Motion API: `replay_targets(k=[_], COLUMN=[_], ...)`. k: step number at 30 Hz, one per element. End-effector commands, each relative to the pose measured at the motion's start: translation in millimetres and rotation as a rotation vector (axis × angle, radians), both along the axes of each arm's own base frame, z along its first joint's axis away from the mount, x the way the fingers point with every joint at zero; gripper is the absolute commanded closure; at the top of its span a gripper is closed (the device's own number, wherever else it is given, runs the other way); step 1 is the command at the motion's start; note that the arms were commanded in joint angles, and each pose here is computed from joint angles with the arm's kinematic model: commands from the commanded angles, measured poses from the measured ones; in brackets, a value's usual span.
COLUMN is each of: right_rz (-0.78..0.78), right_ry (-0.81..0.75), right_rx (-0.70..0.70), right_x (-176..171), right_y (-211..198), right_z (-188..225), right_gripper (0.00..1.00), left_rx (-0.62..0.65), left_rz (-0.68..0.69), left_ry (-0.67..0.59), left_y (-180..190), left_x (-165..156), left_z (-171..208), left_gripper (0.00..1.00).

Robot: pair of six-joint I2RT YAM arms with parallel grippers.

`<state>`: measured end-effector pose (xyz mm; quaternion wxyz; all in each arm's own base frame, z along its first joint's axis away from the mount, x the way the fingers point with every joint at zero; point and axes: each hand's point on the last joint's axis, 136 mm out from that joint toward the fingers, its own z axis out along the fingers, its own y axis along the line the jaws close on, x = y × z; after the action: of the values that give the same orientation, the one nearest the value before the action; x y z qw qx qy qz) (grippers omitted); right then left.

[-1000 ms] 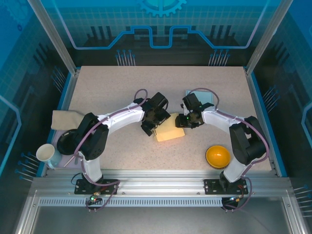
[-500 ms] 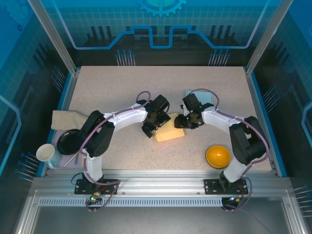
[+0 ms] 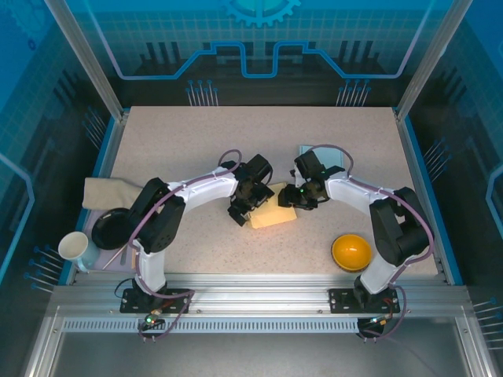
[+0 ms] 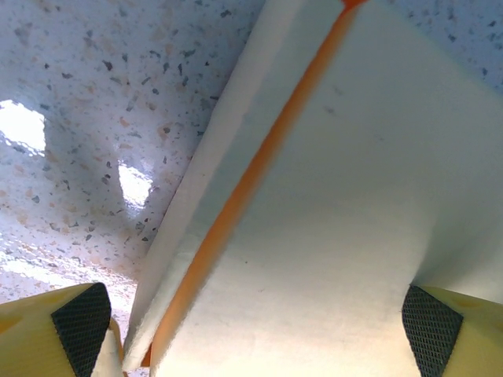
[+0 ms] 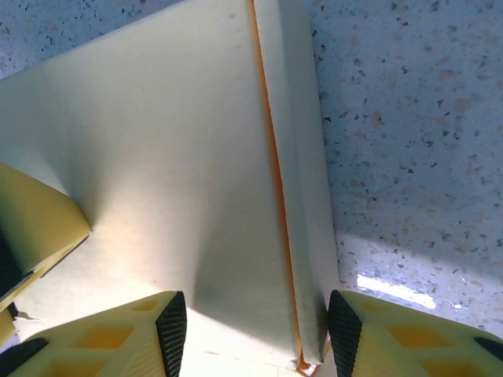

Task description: Fold the paper box

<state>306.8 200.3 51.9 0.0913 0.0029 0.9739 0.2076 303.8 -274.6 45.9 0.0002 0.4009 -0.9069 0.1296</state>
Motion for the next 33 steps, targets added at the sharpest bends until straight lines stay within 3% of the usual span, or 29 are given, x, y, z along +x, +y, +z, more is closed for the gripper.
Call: replay_targets(k=[1, 21, 33], right_rz=[-0.016, -0.06, -0.051], right_ry=[-0.005, -0.01, -0.012], right_rx=[0.038, 0.019, 0.002], right_x=[1, -1, -8], right_y=[2, -5, -8], right_z=[11, 9, 8], right_gripper=[0.47, 0.46, 0.46], left_rx=[-0.003, -0.107, -0.03], left_rz=[0.032, 0.098, 0.098], left_ry=[0.087, 0.168, 0.166], left_y=[0, -26, -7], left_x=[-12, -23, -27], left_z=[-11, 6, -15], left_gripper=[0.01, 0.01, 0.01])
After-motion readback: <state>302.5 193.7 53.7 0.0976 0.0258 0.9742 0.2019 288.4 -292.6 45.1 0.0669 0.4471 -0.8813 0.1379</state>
